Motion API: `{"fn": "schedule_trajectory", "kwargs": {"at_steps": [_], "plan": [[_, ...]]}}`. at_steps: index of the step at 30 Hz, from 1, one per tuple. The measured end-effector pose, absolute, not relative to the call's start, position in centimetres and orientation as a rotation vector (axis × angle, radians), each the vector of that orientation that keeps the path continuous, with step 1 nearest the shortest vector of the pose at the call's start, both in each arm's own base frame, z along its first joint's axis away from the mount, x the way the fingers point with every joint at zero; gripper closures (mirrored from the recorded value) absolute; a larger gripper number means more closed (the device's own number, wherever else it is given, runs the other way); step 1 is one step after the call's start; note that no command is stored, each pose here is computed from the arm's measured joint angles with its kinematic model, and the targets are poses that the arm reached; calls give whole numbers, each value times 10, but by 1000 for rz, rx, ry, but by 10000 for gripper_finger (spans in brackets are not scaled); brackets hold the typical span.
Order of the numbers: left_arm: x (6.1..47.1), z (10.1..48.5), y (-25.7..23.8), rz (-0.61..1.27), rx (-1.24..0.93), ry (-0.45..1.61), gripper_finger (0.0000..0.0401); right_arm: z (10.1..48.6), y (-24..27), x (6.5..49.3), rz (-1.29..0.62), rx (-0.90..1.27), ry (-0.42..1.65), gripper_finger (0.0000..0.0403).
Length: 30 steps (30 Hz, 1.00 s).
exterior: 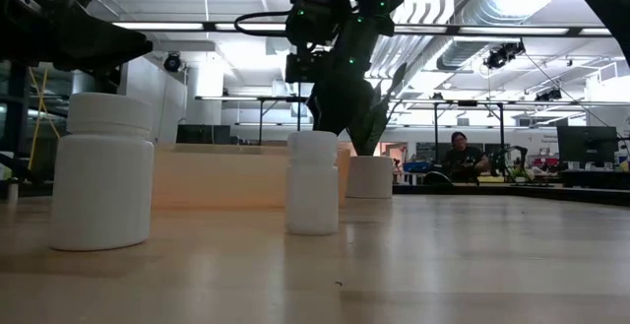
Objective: Pick and place pill bottles into a basket
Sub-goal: Put the top white pill bottle in the orange bin, then put the transparent pill bottle in the orange bin
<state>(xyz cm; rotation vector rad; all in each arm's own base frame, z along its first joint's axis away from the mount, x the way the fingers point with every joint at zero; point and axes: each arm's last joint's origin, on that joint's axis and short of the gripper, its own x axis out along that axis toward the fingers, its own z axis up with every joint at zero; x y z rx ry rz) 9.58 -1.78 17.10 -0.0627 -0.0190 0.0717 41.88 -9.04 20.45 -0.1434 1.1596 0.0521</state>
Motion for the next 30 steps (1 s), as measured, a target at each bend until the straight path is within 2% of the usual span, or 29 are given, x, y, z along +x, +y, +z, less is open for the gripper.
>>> {"fn": "schedule_trajectory", "kwargs": {"at_steps": [4, 10, 13, 18, 21, 25, 30], "plan": [[96, 171, -18, 72, -63, -19, 293, 205, -91, 419, 26, -158, 1161, 205], [96, 171, -18, 72, -63, -19, 293, 205, -92, 419, 0, -168, 1164, 150], [96, 171, -18, 72, -63, -19, 293, 208, -92, 419, -4, -158, 1173, 135], [96, 171, -18, 72, -63, -19, 293, 244, -93, 424, -39, -143, 1148, 132], [96, 171, -18, 72, -58, -18, 293, 276, -92, 430, 0, -88, 1045, 132], [96, 171, -18, 72, -55, -18, 293, 299, -66, 438, 139, -59, 928, 132], [96, 172, -18, 72, -58, -27, 293, 294, -4, 445, 28, -269, 956, 132]]}}
